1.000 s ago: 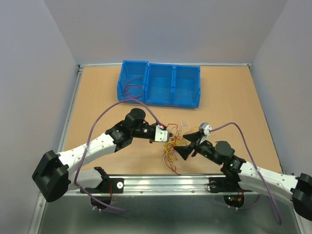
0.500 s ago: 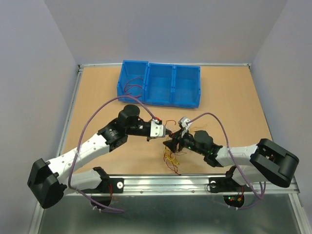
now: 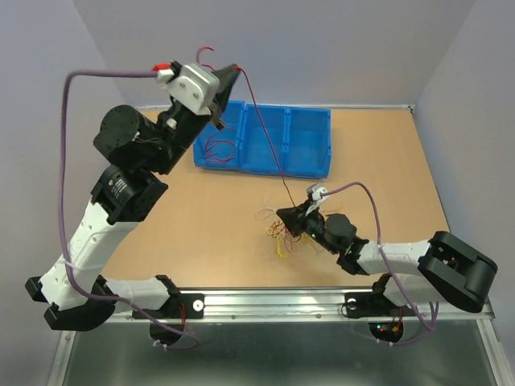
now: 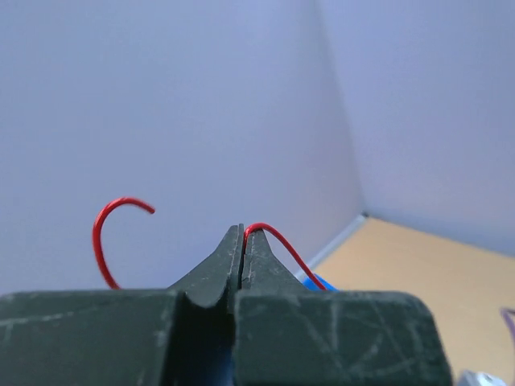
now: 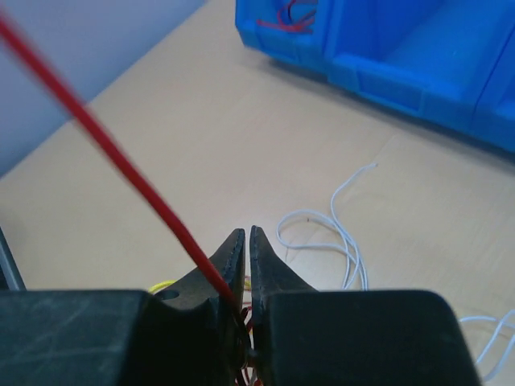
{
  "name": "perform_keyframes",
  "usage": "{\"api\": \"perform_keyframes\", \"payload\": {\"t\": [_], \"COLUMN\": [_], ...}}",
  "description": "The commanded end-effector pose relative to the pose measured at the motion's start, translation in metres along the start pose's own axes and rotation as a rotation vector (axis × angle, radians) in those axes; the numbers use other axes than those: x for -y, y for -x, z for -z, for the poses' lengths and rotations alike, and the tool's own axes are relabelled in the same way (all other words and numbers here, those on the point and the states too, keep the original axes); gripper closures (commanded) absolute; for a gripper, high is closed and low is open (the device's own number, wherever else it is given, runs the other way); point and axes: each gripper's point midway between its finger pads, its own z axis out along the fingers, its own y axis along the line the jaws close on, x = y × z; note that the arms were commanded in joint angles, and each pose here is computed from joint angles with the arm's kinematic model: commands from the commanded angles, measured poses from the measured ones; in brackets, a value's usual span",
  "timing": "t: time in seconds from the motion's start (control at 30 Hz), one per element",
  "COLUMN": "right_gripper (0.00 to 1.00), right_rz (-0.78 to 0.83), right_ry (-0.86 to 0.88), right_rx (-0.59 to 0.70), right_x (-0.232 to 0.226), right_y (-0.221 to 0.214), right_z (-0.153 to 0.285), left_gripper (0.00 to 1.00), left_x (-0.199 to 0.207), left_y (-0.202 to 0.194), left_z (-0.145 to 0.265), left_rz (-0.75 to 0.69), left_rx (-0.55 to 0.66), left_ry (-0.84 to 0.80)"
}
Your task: Untangle the cables
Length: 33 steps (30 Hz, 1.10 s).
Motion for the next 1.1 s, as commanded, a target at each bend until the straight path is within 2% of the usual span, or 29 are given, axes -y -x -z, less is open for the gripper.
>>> {"api": "perform_keyframes", "payload": {"t": [0.0,0.07,0.13,0.23,0.27,0.33,0.47,0.53,0.63,0.67,0.73,0.77,0.8,0.83,0.87,0.9,0.93,1.07], "right_gripper": [0.89,0.89,0.96,0.97,0.94,0.90,0.89,0.84,0.83,0.83,0.82,0.82,0.82,0.83,0.88,0.90,0.92,0.94], "right_rz": [-0.046,-0.053,-0.074,-0.107,-0.115,-0.124,-0.124,-0.139,-0.155,-0.164,-0.178,-0.186,-0.188,-0.186,-0.184,-0.184,-0.178,-0.150], "right_ry": [-0.105,-0.156,-0.230,-0.329,-0.384,-0.426,-0.525,-0.586,-0.672,-0.705,-0.723,-0.718,-0.718,-0.715,-0.705,-0.696,-0.687,-0.641], "right_rx": [0.120,0.145,0.190,0.256,0.284,0.317,0.326,0.339,0.381,0.399,0.423,0.439,0.447,0.443,0.441,0.441,0.437,0.403], "right_x": [0.018,0.028,0.043,0.063,0.074,0.082,0.098,0.108,0.123,0.128,0.132,0.132,0.132,0.132,0.131,0.129,0.128,0.121], "right_y": [0.025,0.028,0.034,0.039,0.042,0.048,0.050,0.047,0.049,0.049,0.051,0.054,0.056,0.054,0.054,0.055,0.055,0.054], "right_z": [0.015,0.021,0.033,0.054,0.062,0.073,0.087,0.095,0.109,0.115,0.122,0.124,0.126,0.127,0.127,0.126,0.126,0.118], "left_gripper": [1.00,1.00,1.00,1.00,1.00,1.00,1.00,1.00,1.00,1.00,1.00,1.00,1.00,1.00,1.00,1.00,1.00,1.00], "left_x": [-0.096,-0.117,-0.140,-0.167,-0.183,-0.194,-0.216,-0.232,-0.255,-0.257,-0.259,-0.258,-0.254,-0.242,-0.231,-0.225,-0.216,-0.218], "left_y": [0.038,0.046,0.054,0.071,0.089,0.090,0.091,0.094,0.103,0.108,0.100,0.075,0.065,0.067,0.070,0.042,0.037,0.006], "left_z": [0.022,0.033,0.049,0.068,0.083,0.085,0.095,0.110,0.134,0.138,0.140,0.130,0.122,0.105,0.103,0.090,0.078,0.064], "left_rz": [0.060,0.040,0.007,-0.002,-0.007,-0.023,-0.061,-0.055,-0.061,-0.005,0.018,0.014,0.012,-0.009,-0.021,-0.024,-0.027,-0.002], "left_rx": [0.043,0.057,0.072,0.093,0.126,0.124,0.136,0.165,0.220,0.279,0.295,0.242,0.230,0.266,0.285,0.236,0.232,0.162], "left_ry": [0.508,0.625,0.760,0.910,0.973,1.015,1.104,1.193,1.266,1.258,1.239,1.206,1.160,1.031,0.966,0.908,0.830,0.816]}}
